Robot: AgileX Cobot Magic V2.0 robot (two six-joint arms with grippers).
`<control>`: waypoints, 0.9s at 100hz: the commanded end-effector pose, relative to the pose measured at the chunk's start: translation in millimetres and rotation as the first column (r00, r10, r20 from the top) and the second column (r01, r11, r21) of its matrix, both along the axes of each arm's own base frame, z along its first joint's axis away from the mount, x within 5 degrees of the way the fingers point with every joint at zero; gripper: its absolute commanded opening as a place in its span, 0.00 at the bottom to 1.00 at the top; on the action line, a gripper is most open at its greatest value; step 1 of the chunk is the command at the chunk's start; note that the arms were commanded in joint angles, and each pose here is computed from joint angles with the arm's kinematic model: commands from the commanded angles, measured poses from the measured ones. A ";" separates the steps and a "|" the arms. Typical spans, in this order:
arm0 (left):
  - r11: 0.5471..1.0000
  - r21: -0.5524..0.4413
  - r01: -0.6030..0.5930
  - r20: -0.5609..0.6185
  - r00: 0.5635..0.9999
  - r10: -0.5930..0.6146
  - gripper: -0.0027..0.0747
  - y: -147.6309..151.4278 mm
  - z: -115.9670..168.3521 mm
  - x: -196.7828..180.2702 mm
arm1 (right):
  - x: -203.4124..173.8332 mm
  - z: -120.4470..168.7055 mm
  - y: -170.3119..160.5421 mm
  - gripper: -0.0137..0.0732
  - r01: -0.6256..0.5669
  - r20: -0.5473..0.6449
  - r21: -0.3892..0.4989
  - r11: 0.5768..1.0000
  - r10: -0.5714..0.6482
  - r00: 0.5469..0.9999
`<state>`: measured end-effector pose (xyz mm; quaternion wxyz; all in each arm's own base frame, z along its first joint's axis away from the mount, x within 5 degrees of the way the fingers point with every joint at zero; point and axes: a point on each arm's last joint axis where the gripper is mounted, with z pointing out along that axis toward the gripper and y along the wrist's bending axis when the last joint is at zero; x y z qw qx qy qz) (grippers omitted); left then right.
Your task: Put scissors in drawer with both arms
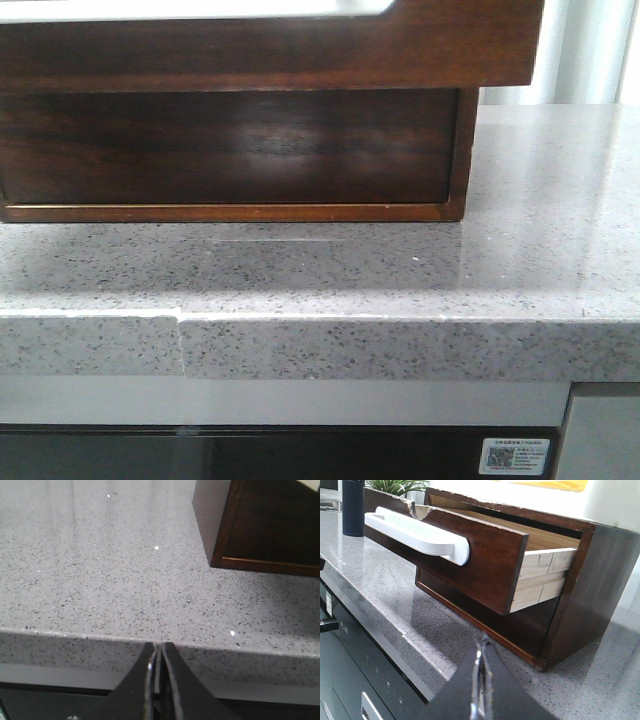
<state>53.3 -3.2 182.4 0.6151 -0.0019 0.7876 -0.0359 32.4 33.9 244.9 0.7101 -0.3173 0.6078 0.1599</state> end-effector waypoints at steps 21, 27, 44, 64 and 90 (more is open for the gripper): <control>1.000 -0.019 -0.004 0.023 1.000 0.005 0.01 0.1 -4.8 -0.7 | -1.6 15.5 -5.3 0.09 0.035 0.069 0.079 0.996 -0.040 0.997; 1.000 -0.019 -0.004 0.023 1.000 0.005 0.01 0.1 -4.8 -0.7 | -1.6 15.5 -5.3 0.09 0.035 0.069 0.079 0.996 -0.040 0.997; 1.000 -0.019 -0.004 0.023 1.000 0.005 0.01 0.1 -4.8 -0.7 | -1.6 15.5 -5.3 0.09 0.035 0.069 0.079 0.996 -0.040 0.997; 1.000 -0.019 -0.004 0.023 1.000 0.005 0.01 0.1 -4.8 -0.7 | -1.6 15.5 -5.3 0.09 0.035 0.069 0.079 0.996 -0.040 0.997; 1.000 -0.019 -0.004 0.023 1.000 0.005 0.01 0.1 -4.8 -0.7 | -0.4 11.6 -4.8 0.09 0.038 0.061 0.074 0.997 -0.042 0.997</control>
